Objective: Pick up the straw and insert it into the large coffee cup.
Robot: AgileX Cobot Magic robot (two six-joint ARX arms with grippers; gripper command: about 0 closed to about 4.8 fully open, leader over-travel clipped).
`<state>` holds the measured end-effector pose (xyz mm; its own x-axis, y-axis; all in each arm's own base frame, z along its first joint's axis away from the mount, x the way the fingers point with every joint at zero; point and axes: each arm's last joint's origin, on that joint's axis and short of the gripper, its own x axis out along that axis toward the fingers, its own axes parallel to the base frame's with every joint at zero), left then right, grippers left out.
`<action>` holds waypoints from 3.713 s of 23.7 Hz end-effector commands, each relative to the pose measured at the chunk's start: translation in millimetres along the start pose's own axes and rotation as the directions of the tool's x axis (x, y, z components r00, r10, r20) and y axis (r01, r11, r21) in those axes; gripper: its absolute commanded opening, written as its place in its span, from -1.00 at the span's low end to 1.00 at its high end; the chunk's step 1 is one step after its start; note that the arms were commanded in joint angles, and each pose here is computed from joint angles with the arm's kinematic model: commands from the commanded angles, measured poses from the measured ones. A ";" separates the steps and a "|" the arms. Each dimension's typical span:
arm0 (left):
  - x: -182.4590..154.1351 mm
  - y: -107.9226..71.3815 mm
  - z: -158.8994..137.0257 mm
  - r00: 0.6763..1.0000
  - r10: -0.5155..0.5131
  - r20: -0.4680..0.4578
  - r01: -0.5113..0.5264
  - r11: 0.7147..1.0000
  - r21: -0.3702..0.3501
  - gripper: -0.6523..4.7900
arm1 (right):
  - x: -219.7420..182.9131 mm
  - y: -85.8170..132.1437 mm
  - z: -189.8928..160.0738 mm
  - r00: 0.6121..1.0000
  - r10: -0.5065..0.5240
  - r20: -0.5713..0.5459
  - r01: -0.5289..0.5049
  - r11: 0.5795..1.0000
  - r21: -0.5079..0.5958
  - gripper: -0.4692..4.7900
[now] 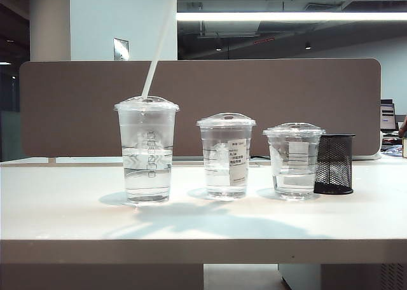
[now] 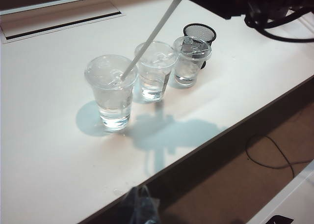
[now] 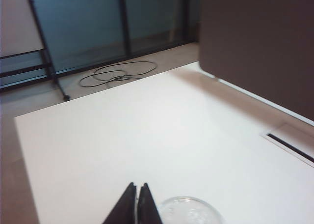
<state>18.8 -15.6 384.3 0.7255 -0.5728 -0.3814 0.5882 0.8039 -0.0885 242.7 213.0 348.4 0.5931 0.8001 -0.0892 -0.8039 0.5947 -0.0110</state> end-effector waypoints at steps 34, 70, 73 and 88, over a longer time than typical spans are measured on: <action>-0.5 -0.1 1.4 1.000 0.000 0.012 0.000 1.000 -0.004 -0.77 | 25.1 -1.9 1.7 0.999 -0.040 0.010 0.041 0.996 -0.080 0.74; -0.2 0.0 1.2 1.000 0.001 0.011 -0.001 1.000 -0.005 -0.77 | -233.3 50.8 -131.7 0.914 -0.313 0.259 0.336 0.941 -0.047 -0.85; -0.1 0.0 1.2 1.000 0.001 0.010 -0.001 1.000 -0.005 -0.77 | -221.8 49.5 -149.3 0.934 -0.294 0.203 0.310 0.949 -0.052 -0.85; 7.2 1.7 -3.9 1.000 0.002 -0.020 -0.003 1.000 -0.012 -0.77 | -203.1 47.5 -213.3 0.958 -0.287 -0.024 0.284 0.956 -0.072 -0.84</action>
<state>23.7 -17.7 376.3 0.7140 -0.5656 -0.4128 0.5826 0.8068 -0.0977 74.4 62.1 157.9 0.7967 0.5992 -0.0785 -0.6043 0.7895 -0.1072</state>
